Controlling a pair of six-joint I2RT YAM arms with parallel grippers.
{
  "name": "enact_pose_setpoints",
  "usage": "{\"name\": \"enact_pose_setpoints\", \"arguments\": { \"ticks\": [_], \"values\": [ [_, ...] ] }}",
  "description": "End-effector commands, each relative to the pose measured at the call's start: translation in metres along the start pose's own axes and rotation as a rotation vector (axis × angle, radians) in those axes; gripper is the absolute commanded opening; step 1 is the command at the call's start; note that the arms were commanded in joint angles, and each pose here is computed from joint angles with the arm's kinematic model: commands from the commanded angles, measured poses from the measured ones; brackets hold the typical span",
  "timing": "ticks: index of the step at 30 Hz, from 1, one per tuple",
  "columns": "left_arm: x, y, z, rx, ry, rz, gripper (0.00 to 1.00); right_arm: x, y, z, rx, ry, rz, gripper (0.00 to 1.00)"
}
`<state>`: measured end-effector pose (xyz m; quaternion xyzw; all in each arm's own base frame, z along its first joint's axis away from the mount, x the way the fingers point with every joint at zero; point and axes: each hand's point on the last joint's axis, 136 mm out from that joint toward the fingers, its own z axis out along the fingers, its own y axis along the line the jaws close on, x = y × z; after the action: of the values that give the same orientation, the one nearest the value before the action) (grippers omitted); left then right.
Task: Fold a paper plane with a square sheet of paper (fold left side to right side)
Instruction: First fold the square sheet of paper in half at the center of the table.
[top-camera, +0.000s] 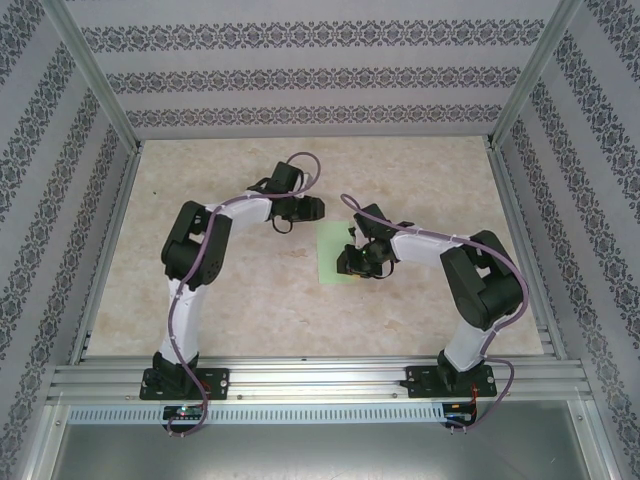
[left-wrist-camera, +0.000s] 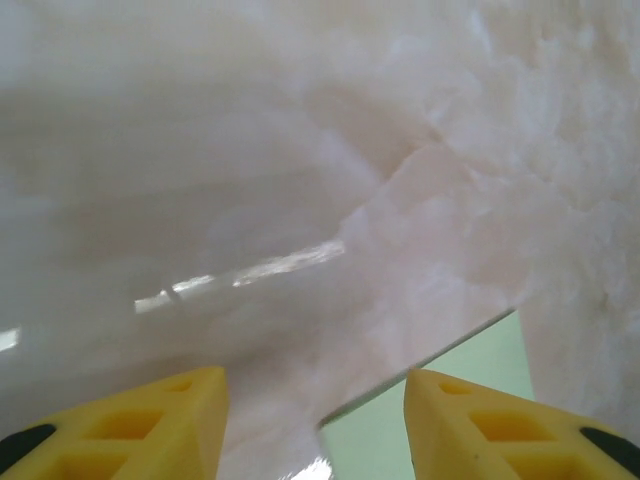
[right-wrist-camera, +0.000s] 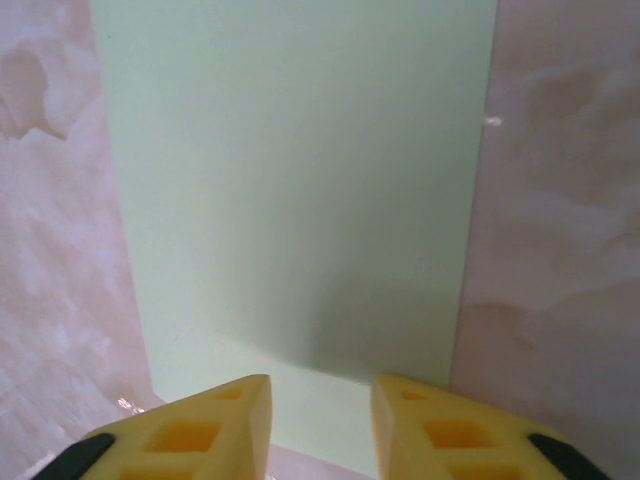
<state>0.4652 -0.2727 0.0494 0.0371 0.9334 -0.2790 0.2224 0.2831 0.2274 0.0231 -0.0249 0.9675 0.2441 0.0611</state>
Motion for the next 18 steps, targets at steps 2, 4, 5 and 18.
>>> {"name": "enact_pose_setpoints", "arguments": {
  "ticks": [2, 4, 5, 18],
  "values": [
    [-0.021, -0.027, -0.072, 0.046, -0.137, 0.063, 0.52, -0.035, 0.010, -0.040, 0.029, -0.142, -0.086, 0.42],
    [-0.002, -0.038, -0.087, 0.104, -0.123, 0.048, 0.51, -0.048, 0.006, -0.051, 0.049, -0.177, -0.089, 0.45],
    [0.007, -0.043, -0.092, 0.131, -0.113, 0.039, 0.51, -0.052, 0.004, -0.053, 0.050, -0.182, -0.087, 0.45],
    [0.107, -0.081, -0.053, 0.298, 0.097, -0.082, 0.47, -0.059, -0.016, -0.037, -0.002, -0.148, 0.046, 0.39]
  ]
}}
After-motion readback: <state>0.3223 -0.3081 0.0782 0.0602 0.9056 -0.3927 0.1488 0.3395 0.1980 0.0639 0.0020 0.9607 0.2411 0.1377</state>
